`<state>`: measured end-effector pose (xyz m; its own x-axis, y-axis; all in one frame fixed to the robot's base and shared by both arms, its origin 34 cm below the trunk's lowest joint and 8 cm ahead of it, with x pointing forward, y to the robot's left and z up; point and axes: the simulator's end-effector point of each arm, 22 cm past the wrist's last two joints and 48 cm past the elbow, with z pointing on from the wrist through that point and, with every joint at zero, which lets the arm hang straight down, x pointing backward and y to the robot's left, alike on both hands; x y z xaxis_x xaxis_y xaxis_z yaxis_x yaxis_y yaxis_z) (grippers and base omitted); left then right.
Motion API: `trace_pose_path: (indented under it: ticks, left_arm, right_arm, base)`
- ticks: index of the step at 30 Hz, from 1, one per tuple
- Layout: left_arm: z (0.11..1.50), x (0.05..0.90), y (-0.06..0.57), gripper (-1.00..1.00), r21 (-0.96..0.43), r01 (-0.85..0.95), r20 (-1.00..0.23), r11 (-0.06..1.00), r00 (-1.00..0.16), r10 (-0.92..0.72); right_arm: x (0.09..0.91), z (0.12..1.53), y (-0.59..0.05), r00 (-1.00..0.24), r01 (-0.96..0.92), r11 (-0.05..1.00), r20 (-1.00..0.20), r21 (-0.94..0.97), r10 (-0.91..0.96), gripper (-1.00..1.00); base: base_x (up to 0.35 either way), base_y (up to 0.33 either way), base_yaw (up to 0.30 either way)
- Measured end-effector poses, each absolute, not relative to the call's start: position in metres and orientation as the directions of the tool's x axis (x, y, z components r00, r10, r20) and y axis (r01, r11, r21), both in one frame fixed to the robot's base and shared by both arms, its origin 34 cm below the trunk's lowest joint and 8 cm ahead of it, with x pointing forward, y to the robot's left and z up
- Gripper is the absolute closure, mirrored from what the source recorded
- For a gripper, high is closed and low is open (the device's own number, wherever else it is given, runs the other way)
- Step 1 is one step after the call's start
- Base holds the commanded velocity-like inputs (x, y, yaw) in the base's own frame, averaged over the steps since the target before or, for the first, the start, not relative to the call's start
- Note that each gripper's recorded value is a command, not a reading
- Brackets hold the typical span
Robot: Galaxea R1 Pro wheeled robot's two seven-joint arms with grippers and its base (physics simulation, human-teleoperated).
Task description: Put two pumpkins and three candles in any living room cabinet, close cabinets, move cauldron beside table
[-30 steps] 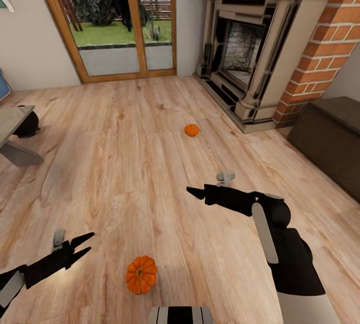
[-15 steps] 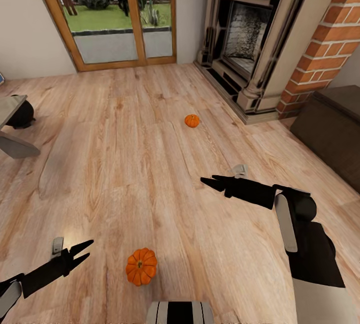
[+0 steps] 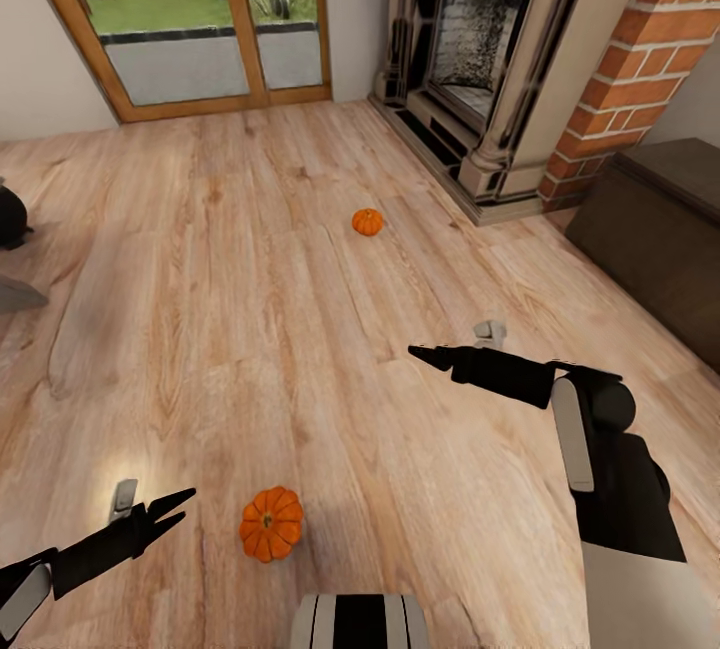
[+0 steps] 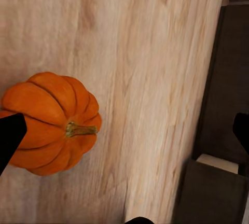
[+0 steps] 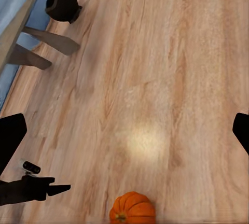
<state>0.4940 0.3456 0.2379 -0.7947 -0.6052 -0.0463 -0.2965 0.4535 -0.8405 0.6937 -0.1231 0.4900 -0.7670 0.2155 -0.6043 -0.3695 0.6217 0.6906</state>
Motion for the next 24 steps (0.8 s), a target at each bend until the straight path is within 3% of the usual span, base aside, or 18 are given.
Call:
trace_pose_path:
  ticks: [15, 24]
  left_arm:
    - [0.209, 0.478, 0.345, -1.00, -0.812, -0.346, -0.006, 0.469, -0.800, -0.599]
    - [0.202, 0.496, 0.339, -1.00, -0.796, -0.292, -0.010, 0.530, -0.870, -0.494]
  right_arm:
    - [0.692, 0.455, -0.123, -0.797, -0.333, 0.617, -0.562, 0.713, 0.220, -1.00]
    - [0.691, 0.434, -0.123, -0.815, -0.308, 0.615, -0.534, 0.726, 0.223, -1.00]
  base:
    - [0.000, 0.000, -0.003]
    - [0.000, 0.000, -0.002]
